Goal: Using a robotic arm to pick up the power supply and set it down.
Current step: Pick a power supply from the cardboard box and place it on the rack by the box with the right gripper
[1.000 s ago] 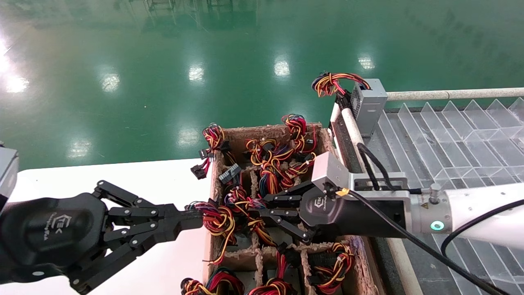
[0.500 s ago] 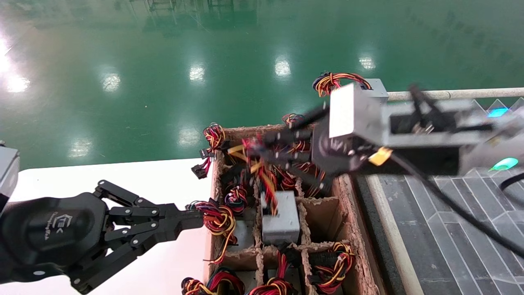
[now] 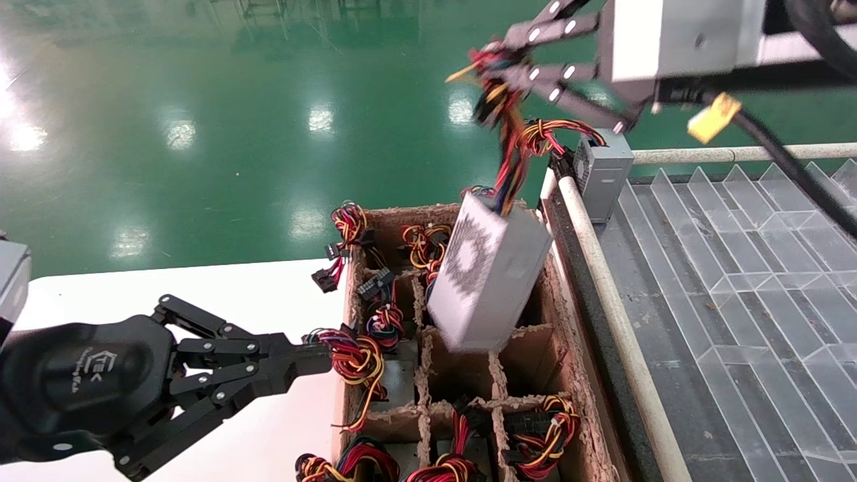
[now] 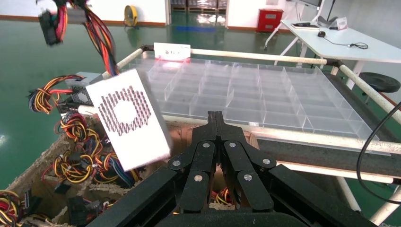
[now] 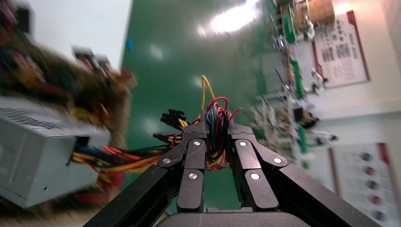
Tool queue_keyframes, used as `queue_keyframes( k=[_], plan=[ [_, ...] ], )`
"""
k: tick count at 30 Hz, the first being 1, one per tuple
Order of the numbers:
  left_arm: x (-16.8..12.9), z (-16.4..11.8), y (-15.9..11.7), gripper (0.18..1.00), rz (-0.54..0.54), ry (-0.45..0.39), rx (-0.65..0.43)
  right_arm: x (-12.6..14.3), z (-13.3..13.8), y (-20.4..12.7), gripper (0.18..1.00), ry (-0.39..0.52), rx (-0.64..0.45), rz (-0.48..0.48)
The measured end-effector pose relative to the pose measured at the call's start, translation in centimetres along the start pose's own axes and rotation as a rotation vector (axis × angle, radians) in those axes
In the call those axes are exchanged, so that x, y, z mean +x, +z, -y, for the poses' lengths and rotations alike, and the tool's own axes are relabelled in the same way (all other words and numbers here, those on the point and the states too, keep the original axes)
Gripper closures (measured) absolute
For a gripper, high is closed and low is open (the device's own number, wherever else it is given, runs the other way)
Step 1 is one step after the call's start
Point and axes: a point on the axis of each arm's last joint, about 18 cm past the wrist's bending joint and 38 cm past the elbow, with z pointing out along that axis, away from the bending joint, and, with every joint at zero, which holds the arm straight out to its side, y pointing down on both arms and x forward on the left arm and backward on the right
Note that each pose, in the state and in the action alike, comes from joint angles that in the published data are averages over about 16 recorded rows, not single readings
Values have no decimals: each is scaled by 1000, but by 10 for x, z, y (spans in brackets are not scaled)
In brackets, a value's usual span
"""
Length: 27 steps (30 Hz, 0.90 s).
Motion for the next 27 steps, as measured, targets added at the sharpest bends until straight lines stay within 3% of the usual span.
queue_keyframes(
  k=[13,27],
  plan=[
    [0,0,0,993,0,0,0,51,-29,-31,945,-179,-285,-95],
    [0,0,0,993,0,0,0,73,-88,-50,946,-195,-519,-158]
  ],
)
